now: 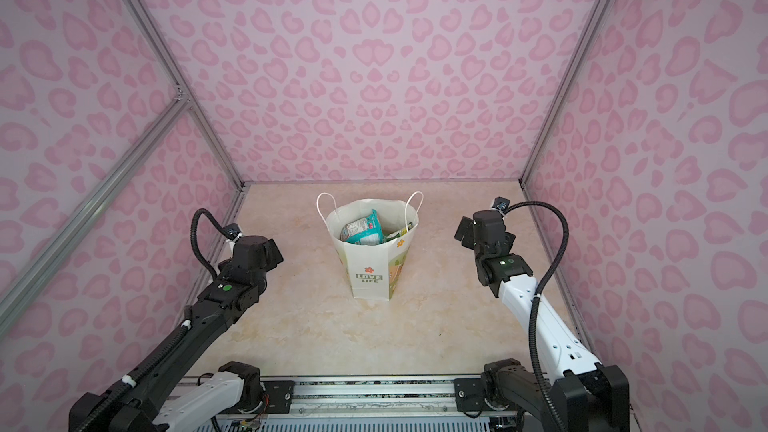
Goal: Place the snacks into the paper bag
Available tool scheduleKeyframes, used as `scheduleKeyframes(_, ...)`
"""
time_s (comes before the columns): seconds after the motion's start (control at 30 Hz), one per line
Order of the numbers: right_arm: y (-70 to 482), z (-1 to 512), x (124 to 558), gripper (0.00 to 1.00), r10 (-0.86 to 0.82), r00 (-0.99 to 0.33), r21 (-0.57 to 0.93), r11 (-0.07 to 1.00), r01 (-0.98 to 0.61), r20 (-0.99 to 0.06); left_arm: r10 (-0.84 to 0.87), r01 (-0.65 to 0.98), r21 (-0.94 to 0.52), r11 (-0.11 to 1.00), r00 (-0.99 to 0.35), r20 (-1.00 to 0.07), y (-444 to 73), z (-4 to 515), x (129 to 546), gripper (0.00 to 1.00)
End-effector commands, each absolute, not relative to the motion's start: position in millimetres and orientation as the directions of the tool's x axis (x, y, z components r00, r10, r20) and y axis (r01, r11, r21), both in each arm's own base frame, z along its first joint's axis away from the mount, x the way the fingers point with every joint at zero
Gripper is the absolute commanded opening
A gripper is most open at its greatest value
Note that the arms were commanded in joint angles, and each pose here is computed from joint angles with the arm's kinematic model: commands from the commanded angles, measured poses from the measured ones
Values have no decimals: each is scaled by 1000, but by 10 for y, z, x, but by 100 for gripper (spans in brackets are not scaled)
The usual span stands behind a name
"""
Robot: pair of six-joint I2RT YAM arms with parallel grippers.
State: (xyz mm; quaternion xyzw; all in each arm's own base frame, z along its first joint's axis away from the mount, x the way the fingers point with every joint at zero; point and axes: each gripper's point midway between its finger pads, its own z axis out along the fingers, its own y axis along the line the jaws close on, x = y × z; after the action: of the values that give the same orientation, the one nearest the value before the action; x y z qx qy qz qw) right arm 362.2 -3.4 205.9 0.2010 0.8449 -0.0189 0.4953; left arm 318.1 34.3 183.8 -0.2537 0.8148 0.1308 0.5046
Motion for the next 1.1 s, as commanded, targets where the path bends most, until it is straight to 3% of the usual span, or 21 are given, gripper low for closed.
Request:
scheduleKeyframes(0.0, -163, 2110, 3763, 98, 305, -304, 194, 918, 347, -903, -249, -649, -86, 756, -164, -954, 563, 2080, 3265, 97)
scheduleKeyframes(0.23, -402, 1737, 3713, 99, 218, -314, 72, 906, 417, -924, -59, -563, 87, 822, -237, -970, 516, 1762, 3467, 97)
scheduleKeyframes(0.43, -580, 1563, 3622, 99, 61, -317, -93, 889, 449, -946, -90, -511, 23, 859, -194, -977, 573, 1451, 3540, 100)
scheduleKeyframes(0.8, -540, 1250, 3772, 99, 35, -228, -61, 915, 398, -973, -61, -395, 21, 918, -193, -979, 491, 1343, 3746, 97)
scheduleKeyframes(1.03, -438, 1087, 3831, 99, 21, -267, -75, 936, 343, -963, -81, -329, -28, 944, -148, -986, 466, 1277, 3741, 97)
scheduleKeyframes(1.07, -395, 1049, 3828, 99, 12, -264, -74, 947, 313, -964, -79, -312, -13, 950, -199, -977, 445, 1192, 3766, 97)
